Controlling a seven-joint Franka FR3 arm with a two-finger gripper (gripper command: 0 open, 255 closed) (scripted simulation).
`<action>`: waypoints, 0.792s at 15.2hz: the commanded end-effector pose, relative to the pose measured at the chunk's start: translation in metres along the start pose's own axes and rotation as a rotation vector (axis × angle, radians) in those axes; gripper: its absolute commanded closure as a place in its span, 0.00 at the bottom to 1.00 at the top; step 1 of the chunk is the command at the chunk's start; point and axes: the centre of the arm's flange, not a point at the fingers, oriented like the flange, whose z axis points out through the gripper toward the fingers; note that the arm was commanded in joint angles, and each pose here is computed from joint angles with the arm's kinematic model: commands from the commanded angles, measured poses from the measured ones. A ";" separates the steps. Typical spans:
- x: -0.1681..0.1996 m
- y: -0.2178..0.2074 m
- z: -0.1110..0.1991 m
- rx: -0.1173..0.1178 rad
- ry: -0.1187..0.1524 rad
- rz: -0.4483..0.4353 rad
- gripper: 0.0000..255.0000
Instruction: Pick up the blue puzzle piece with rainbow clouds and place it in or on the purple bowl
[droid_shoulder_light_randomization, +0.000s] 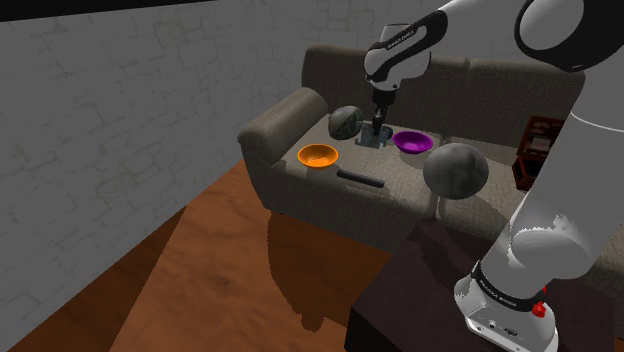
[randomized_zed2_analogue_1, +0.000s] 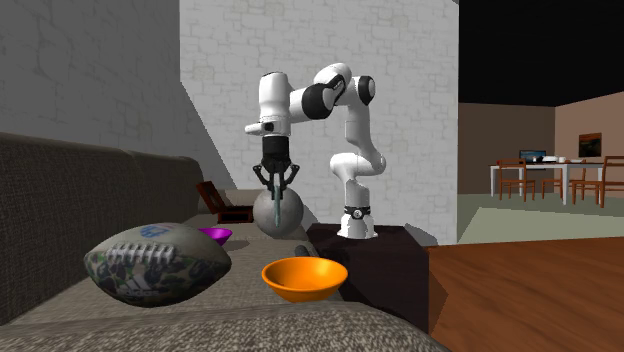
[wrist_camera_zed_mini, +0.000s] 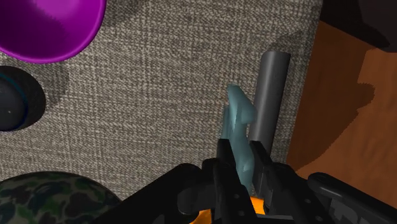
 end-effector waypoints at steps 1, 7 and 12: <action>0.001 -0.001 -0.011 0.000 -0.001 0.000 1.00; -0.035 0.054 -0.025 0.000 -0.001 0.000 1.00; -0.071 0.108 -0.034 0.000 -0.001 0.000 1.00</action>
